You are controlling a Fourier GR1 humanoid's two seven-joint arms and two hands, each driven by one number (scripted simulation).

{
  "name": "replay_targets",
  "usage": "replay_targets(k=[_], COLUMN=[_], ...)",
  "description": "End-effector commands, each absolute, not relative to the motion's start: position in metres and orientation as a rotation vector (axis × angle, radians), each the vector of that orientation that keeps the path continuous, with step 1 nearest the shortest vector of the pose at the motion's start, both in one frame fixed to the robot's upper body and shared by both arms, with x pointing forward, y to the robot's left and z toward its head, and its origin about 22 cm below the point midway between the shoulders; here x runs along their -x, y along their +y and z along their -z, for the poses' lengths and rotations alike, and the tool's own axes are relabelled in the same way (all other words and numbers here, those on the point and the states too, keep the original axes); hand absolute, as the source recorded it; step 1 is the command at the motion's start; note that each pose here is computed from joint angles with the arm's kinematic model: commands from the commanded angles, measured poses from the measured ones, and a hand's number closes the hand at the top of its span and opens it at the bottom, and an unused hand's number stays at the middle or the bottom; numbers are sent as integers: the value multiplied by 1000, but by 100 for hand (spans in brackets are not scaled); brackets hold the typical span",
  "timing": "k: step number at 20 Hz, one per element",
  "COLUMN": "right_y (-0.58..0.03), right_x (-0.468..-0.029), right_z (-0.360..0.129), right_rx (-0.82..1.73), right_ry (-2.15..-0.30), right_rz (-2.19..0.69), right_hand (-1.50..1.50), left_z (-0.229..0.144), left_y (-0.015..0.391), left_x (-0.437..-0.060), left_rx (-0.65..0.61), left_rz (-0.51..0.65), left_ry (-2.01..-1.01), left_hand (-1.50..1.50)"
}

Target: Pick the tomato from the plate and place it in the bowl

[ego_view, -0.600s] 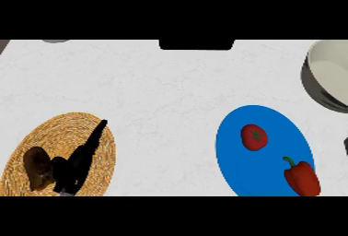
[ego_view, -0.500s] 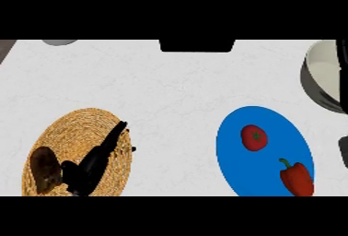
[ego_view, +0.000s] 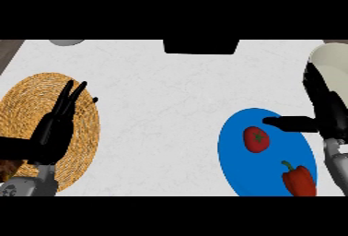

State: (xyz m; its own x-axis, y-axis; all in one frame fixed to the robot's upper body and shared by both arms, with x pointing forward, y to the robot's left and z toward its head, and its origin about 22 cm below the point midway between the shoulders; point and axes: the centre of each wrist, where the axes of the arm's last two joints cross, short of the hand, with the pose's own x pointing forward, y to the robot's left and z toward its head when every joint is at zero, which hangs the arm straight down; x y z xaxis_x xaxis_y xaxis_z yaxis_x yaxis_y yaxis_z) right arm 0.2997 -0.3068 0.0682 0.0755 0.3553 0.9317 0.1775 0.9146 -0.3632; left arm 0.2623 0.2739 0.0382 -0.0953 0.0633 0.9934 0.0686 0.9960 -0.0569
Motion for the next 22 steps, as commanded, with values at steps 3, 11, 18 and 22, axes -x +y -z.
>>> replay_targets(k=[3,11,18,22], right_y=[-331,-319,-305,-261], right_x=[-308,-348,-363,-392], right_z=[-73,-127,-164,-195], right_rx=[634,681,455,372], right_ry=[-1490,-1041,-621,-601], right_rz=[-234,-755,-1150,-1170], right_hand=[-150,-150,-150,-150], left_z=[-43,-67,-67,-74], left_y=[294,291,283,287], left_x=[-260,-282,-281,-288], left_rx=[83,116,131,94], left_rz=[-38,-23,-12,-26], left_ry=[-1696,-1713,-1691,-1696], left_hand=[0,0,0,0])
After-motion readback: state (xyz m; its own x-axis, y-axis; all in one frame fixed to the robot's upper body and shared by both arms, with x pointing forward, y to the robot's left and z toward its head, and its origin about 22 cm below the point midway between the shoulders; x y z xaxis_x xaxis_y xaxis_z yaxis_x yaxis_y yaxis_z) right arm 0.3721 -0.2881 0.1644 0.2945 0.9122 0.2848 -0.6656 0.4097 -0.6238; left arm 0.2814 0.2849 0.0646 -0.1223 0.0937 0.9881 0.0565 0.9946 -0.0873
